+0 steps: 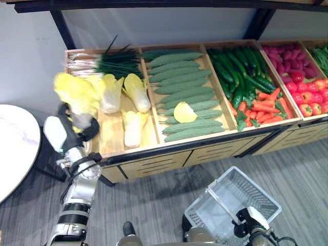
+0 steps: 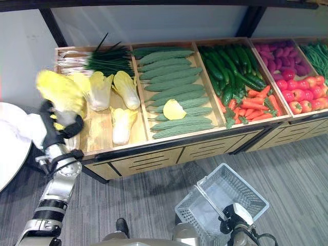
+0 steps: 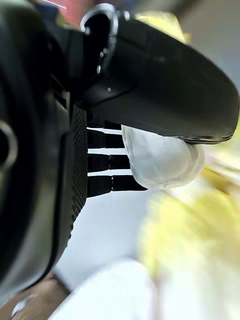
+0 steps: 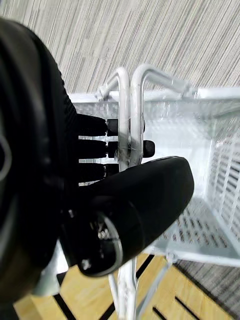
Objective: Get the vegetables into the basket
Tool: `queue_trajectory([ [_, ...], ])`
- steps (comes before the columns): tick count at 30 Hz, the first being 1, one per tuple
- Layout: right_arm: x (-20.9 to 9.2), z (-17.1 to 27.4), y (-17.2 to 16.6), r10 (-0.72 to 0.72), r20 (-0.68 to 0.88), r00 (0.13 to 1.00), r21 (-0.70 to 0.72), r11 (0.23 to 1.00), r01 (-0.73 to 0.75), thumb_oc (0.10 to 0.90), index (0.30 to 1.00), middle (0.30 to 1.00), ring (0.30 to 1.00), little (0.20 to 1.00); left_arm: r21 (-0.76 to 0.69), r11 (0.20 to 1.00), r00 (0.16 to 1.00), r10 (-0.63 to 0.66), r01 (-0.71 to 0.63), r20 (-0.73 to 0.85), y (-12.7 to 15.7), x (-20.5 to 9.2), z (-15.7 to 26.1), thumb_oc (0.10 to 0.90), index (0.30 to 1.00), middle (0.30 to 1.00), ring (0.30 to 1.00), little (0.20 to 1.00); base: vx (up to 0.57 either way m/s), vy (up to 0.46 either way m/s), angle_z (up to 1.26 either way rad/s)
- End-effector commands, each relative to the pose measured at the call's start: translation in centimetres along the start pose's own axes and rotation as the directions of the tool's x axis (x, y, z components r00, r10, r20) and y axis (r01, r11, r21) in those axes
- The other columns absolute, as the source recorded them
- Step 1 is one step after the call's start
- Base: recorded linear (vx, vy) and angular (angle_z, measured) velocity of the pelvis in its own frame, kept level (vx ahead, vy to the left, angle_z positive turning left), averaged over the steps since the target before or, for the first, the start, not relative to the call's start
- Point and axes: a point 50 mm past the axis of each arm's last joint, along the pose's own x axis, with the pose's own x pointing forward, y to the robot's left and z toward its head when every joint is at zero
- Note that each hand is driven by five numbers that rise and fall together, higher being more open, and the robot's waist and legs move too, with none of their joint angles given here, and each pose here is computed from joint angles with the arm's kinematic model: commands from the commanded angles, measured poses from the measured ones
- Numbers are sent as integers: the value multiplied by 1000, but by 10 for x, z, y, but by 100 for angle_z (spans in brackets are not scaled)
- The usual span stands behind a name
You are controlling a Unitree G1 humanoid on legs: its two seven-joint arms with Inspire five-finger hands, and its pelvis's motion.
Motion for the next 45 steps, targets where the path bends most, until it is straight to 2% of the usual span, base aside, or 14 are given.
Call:
queue_trajectory([
  [1, 2, 0, -12, -68, 19, 997, 5, 998, 68, 400, 300, 300, 300, 300, -266, 947, 935, 250, -182, 253, 25, 36, 70, 400, 300, 300, 300, 300, 3, 8, 6],
  [5, 3, -3, -12, -73, -7, 997, 21, 997, 73, 400, 300, 300, 300, 300, -429, 903, 938, 144, 6, 315, 22, 18, 90, 400, 300, 300, 300, 300, -6, 10, 7],
  [7, 4, -3, -19, -91, -16, 996, 46, 995, 92, 400, 300, 300, 300, 300, -686, 660, 941, -99, 306, 323, 19, 2, 92, 400, 300, 300, 300, 300, -30, 32, 6],
  [9, 6, -3, -24, -84, -14, 996, 35, 996, 85, 400, 300, 300, 300, 300, -803, 468, 928, -234, 369, 291, 14, -9, 81, 400, 300, 300, 300, 300, -3, 32, 1],
  [11, 6, 0, -26, -80, 2, 997, 34, 996, 80, 400, 300, 300, 300, 300, -819, 384, 889, -347, 426, 300, 6, -18, 73, 400, 300, 300, 300, 300, 4, 13, -2],
  [13, 7, -5, -29, -62, -22, 998, 25, 998, 62, 400, 300, 300, 300, 300, -808, 237, 763, -543, 539, 350, -5, -45, 59, 400, 300, 300, 300, 300, 12, 32, -5],
  [14, 7, -5, -28, -56, -18, 998, 29, 998, 57, 400, 300, 300, 300, 300, -808, 222, 747, -566, 545, 348, -6, -49, 56, 400, 300, 300, 300, 300, 16, 24, -6],
  [15, 6, -9, -26, -47, -35, 998, 30, 998, 48, 400, 300, 300, 300, 300, -824, 123, 680, -638, 553, 361, -11, -64, 51, 400, 300, 300, 300, 300, 13, 9, -7],
  [19, 6, -11, -28, -48, -40, 998, 40, 998, 50, 400, 300, 300, 300, 300, -784, 4, 572, -685, 621, 450, -12, -76, 58, 400, 300, 300, 300, 300, -4, 3, -2],
  [23, 5, -13, -30, -53, -39, 998, 56, 997, 55, 400, 300, 300, 300, 300, -739, -58, 500, -700, 672, 510, -14, -78, 65, 400, 300, 300, 300, 300, -51, 50, -4],
  [28, 4, -14, -28, -46, -43, 998, 65, 997, 48, 400, 300, 300, 300, 300, -699, -49, 475, -700, 713, 533, -18, -76, 70, 400, 300, 300, 300, 300, -51, 149, -24],
  [32, 6, -6, -27, -42, -22, 999, 72, 996, 44, 400, 300, 300, 300, 300, -705, 0, 512, -687, 710, 516, -19, -68, 68, 400, 300, 300, 300, 300, -86, 92, -43],
  [34, 8, 4, -27, -49, 10, 999, 65, 997, 48, 400, 300, 300, 300, 300, -696, 94, 566, -664, 711, 488, -14, -55, 65, 400, 300, 300, 300, 300, -195, 146, -84],
  [45, 6, -9, -22, -27, -61, 998, 71, 997, 32, 400, 300, 300, 300, 300, -712, 197, 632, -653, 674, 418, -9, -49, 53, 400, 300, 300, 300, 300, -67, -27, -53],
])
